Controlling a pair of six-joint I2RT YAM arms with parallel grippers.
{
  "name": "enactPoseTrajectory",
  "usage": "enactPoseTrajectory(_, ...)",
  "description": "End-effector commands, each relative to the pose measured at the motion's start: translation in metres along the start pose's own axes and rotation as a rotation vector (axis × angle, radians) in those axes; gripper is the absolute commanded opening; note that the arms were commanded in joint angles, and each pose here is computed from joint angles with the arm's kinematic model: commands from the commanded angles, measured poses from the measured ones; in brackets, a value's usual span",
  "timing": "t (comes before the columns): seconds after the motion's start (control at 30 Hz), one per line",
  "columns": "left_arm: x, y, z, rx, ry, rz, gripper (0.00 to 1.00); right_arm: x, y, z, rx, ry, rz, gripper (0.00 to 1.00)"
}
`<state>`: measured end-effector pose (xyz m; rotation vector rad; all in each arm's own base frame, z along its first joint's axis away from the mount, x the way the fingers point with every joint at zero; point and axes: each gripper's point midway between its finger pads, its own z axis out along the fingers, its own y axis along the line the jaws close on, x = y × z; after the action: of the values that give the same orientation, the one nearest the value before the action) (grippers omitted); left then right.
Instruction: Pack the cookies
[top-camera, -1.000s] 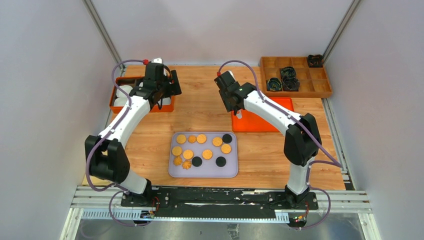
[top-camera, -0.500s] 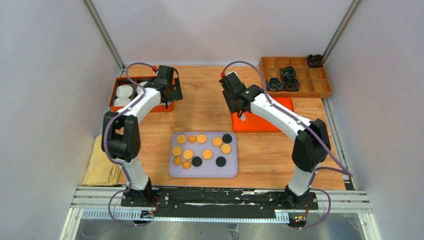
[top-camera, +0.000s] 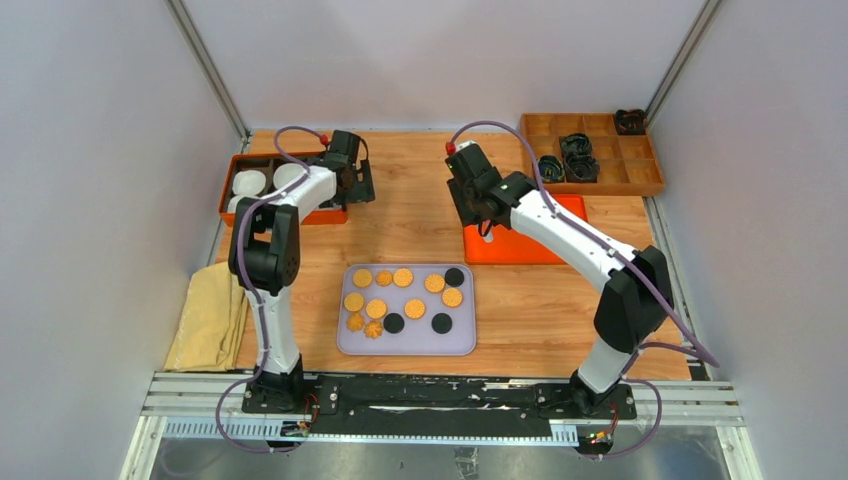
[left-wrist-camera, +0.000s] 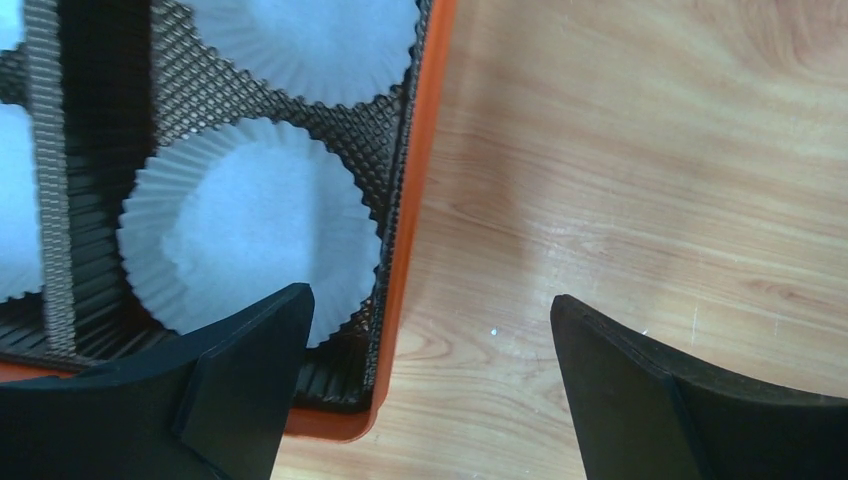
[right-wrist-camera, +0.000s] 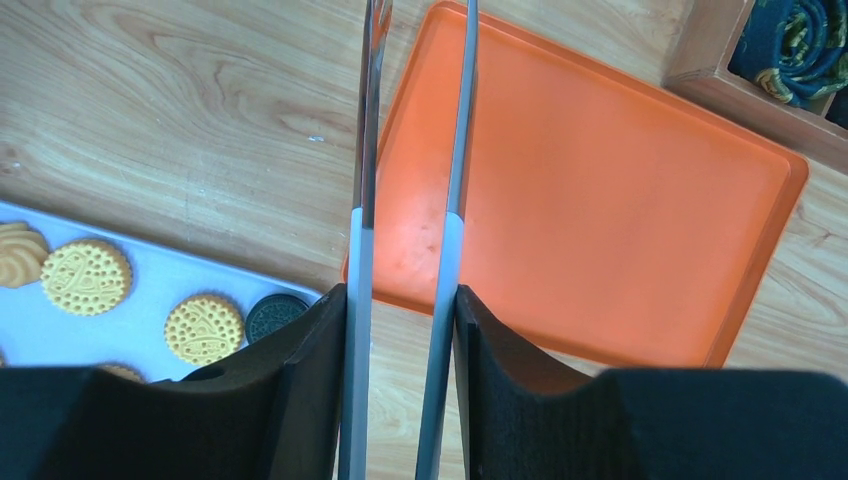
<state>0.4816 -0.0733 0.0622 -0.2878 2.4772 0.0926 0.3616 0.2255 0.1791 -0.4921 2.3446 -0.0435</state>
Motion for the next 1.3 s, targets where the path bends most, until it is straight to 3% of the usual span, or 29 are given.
enactPoseTrajectory(0.0,0.003,-0.015,0.006,0.076,0.031,0.001,0.95,-0.016,-0.009,-0.02,-0.008,-0.076,0.052,0.39)
enactPoseTrajectory(0.1,0.008,-0.035,0.005,0.175,0.052,0.001,0.93,-0.018,-0.012,-0.026,-0.003,-0.095,0.058,0.39)
enactPoseTrajectory(0.3,0.018,-0.12,-0.034,0.448,0.059,0.068,0.93,-0.017,-0.017,-0.029,0.012,-0.107,0.066,0.39)
enactPoseTrajectory(0.47,0.041,-0.177,-0.065,0.563,0.072,0.15,0.93,-0.013,-0.024,-0.031,0.031,-0.107,0.072,0.39)
enactPoseTrajectory(0.63,0.069,-0.21,-0.078,0.659,0.103,0.157,0.93,-0.007,-0.038,-0.043,0.066,-0.126,0.078,0.39)
enactPoseTrajectory(0.9,0.093,-0.23,-0.093,0.749,0.136,0.164,0.93,0.002,-0.063,-0.076,0.124,-0.19,0.095,0.39)
enactPoseTrajectory(1.27,0.144,-0.219,-0.134,0.806,0.171,0.219,0.93,0.009,-0.08,-0.108,0.147,-0.241,0.112,0.39)
